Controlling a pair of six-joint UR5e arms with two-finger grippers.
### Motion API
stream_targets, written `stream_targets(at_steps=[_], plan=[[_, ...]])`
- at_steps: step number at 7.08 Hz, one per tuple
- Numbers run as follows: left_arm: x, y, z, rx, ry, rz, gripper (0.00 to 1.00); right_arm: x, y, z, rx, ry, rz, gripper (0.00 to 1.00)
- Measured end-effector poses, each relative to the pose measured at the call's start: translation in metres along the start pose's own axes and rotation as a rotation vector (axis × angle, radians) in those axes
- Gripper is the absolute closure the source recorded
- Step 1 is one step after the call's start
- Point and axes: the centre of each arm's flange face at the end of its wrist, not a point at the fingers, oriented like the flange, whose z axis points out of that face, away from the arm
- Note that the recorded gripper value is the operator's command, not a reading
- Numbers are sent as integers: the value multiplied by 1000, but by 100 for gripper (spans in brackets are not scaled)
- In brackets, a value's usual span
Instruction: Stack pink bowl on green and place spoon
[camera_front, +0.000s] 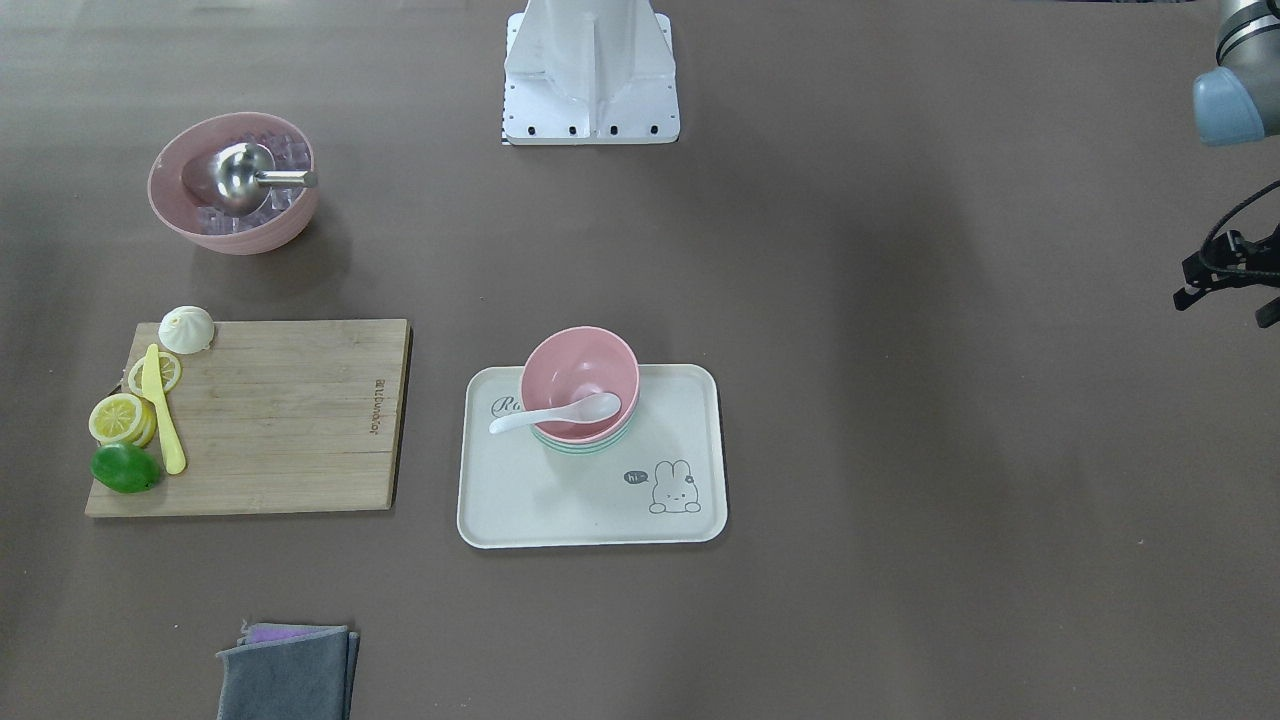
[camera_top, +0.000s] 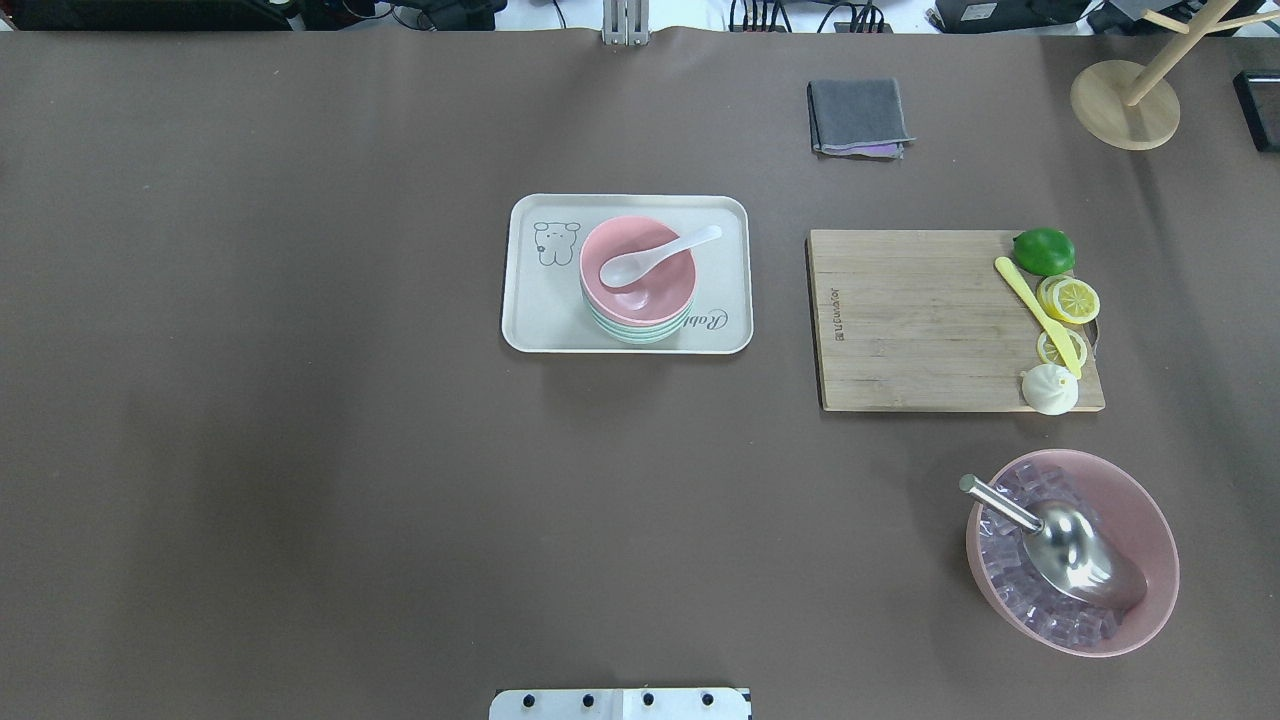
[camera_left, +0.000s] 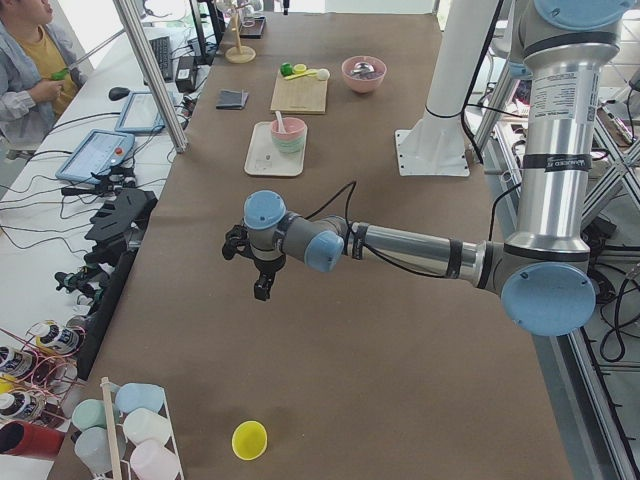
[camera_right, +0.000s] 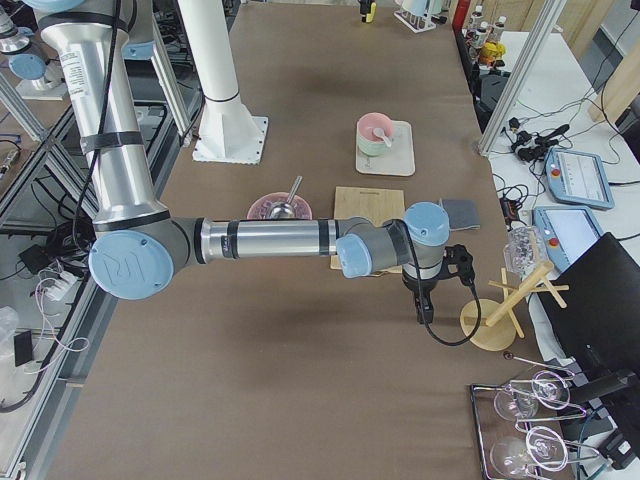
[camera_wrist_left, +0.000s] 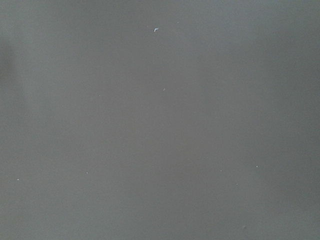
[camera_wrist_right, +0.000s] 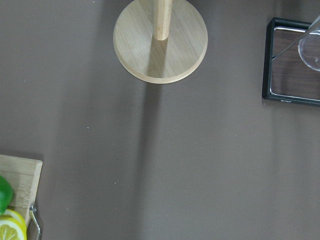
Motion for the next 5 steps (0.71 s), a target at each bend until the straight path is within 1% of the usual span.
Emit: stream_targets(at_steps=[2,5], plan=[[1,-1,-2,5,2,1,2,1,2,0,-1,0,0,0],[9,-2,-10,21,5,14,2,2,7,2,-8,-17,6,0]])
